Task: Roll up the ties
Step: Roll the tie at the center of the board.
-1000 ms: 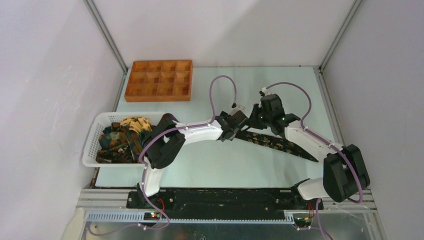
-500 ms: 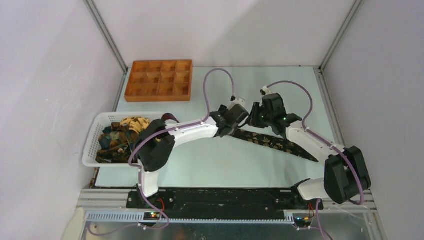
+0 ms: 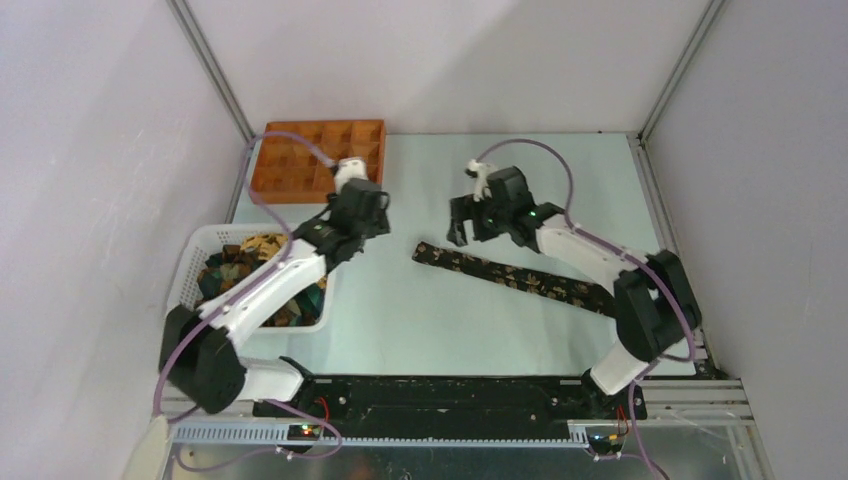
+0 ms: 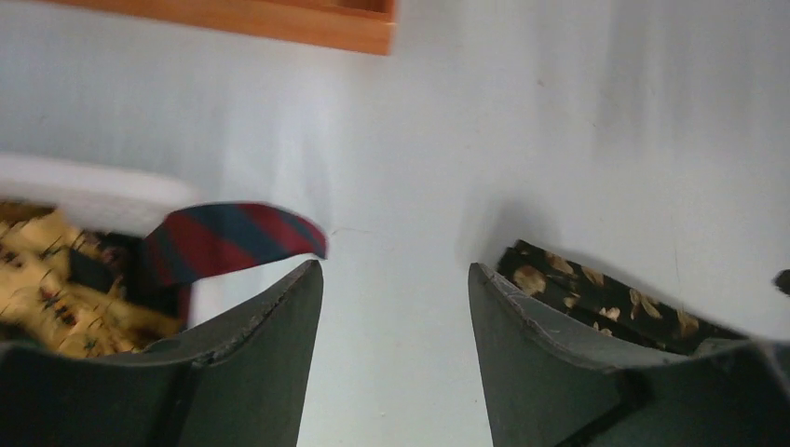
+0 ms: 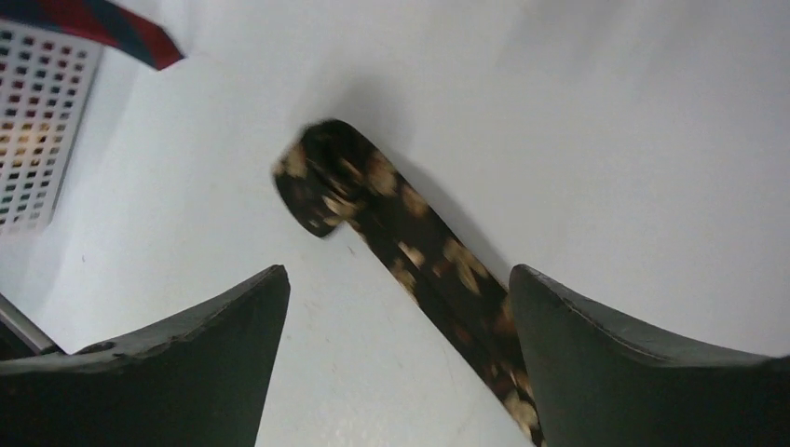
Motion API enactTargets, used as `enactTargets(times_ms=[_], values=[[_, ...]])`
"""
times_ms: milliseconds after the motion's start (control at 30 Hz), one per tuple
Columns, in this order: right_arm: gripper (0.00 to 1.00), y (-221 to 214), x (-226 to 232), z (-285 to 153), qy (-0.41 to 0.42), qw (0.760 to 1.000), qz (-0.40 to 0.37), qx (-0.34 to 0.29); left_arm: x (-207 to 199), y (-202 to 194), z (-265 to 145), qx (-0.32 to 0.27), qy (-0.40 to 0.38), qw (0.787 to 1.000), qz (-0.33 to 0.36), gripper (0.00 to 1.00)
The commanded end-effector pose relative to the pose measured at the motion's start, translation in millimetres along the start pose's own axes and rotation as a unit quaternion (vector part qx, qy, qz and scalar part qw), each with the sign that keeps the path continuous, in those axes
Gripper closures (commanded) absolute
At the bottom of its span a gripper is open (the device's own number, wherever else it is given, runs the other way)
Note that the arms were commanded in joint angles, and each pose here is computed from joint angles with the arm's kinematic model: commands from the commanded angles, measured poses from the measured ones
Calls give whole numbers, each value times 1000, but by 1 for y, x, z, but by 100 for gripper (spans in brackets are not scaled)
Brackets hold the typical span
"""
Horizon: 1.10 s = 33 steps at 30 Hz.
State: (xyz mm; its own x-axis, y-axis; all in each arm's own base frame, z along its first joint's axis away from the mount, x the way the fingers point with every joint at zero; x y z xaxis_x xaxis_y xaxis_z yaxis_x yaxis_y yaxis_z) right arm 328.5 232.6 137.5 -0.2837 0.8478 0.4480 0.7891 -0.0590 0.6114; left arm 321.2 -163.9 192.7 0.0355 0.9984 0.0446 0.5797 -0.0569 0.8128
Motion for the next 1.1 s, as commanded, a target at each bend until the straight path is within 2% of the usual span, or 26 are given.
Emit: enactTargets(times_ms=[0, 100, 200, 333, 633, 1067], values=[[7, 3, 41, 23, 61, 987, -140, 41, 35, -1, -12, -22, 0, 992, -122, 34], [2, 0, 64, 38, 82, 969, -224, 63, 59, -10, -19, -33, 2, 986, -162, 32], [1, -19, 68, 60, 74, 948, -288, 110, 69, -11, -26, -42, 4, 985, -170, 30], [1, -12, 83, 78, 74, 932, -336, 111, 75, -7, -29, -44, 8, 985, -167, 30], [1, -15, 78, 105, 48, 918, -371, 132, 77, -8, -31, -45, 4, 984, -171, 30], [4, -42, 59, 131, 39, 910, -371, 180, 77, -11, -29, -42, 0, 984, -175, 29]])
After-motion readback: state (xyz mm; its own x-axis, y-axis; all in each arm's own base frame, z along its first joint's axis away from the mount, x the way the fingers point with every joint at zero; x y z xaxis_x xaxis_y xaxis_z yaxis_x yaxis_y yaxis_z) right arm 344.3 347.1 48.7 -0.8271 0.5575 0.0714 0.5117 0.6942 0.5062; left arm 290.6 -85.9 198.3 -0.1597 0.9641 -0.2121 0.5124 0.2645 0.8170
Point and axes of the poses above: each gripper's point midway between its finger pads, its own z axis out along the fingers, its own x axis along the line the jaws close on, y = z × x, the point moved 3 cm from there along -z, back along the fingers, and after that the axes turned 9 degrees about z, right-handed, at the moved point
